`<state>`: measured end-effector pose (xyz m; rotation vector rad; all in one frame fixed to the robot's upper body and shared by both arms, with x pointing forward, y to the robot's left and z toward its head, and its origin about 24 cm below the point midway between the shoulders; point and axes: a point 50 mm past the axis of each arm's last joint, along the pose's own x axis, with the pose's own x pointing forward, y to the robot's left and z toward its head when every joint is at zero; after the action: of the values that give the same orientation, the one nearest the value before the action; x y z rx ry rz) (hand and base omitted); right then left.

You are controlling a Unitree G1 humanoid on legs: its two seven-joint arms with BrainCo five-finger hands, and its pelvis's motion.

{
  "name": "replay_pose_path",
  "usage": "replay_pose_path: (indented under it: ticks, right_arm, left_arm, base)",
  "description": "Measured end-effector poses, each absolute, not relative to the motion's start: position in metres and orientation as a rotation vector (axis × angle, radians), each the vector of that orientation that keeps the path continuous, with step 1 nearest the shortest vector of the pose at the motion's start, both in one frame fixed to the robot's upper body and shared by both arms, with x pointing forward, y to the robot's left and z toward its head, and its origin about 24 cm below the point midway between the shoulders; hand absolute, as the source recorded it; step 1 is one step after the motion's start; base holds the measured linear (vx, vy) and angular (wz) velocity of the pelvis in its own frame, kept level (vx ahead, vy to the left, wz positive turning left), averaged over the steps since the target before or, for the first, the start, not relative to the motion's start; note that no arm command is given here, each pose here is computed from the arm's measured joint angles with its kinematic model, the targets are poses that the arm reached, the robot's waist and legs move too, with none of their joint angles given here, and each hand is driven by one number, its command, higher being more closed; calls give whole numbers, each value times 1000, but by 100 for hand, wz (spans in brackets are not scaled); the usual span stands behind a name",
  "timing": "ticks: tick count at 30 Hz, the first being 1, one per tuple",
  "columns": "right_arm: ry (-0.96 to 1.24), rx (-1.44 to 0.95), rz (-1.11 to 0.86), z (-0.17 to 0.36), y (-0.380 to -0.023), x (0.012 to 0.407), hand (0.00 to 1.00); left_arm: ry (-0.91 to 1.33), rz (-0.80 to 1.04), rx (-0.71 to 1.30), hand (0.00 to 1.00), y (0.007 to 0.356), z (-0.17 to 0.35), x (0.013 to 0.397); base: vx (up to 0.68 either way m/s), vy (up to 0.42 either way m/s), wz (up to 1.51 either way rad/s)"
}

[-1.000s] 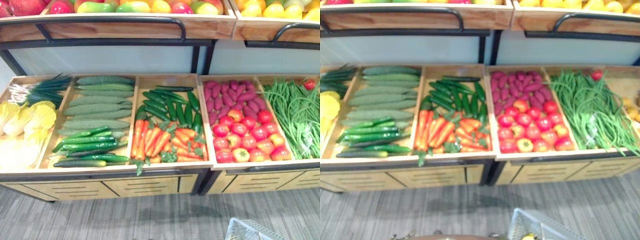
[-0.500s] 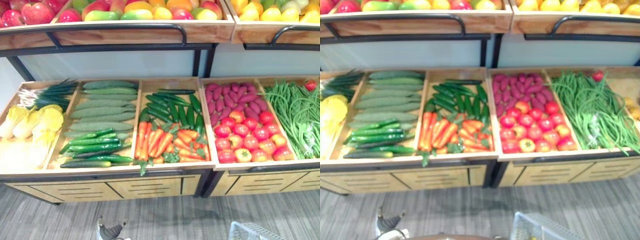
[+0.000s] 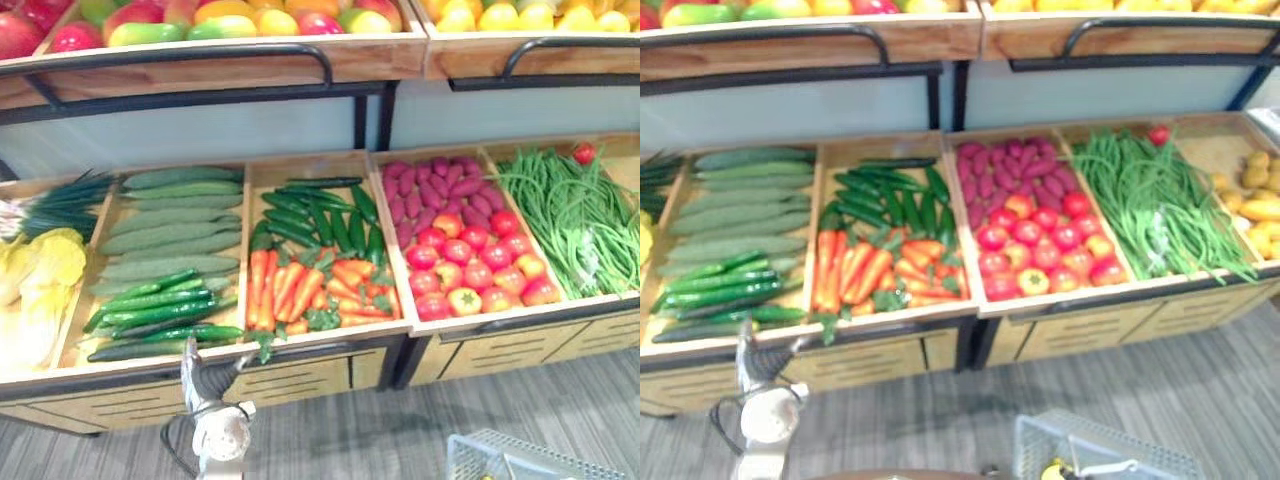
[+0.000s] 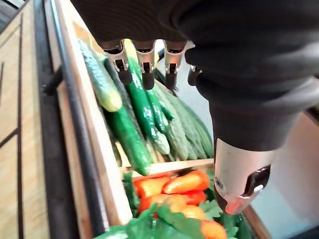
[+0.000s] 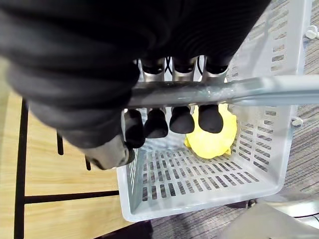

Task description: Pick vegetable in the basket

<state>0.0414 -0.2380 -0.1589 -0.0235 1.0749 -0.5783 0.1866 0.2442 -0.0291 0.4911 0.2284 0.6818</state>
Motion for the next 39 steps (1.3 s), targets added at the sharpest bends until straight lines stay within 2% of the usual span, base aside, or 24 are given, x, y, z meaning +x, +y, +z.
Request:
replay_pose_path:
  ticks: [11,20,29,39]
  right_arm:
    - [1048,-37,-565,-156,-245,48,100]
    - [949,-61,-541,-147,-253,80,100]
    - [875,-92,-502,-137,-260,101,100]
    - [837,-108,-470,-134,-256,110,100]
  left_arm:
    - [81,718,592,0,262,9,222]
    - [132,691,670,0,277,13,260]
    - [91,622,671,0,268,34,299]
    - [127,629,646,0,267,37,314]
  base:
    - [21,0,-15]
    - [9,1,-19]
    - [23,-11,-13]
    - [4,-7,-6]
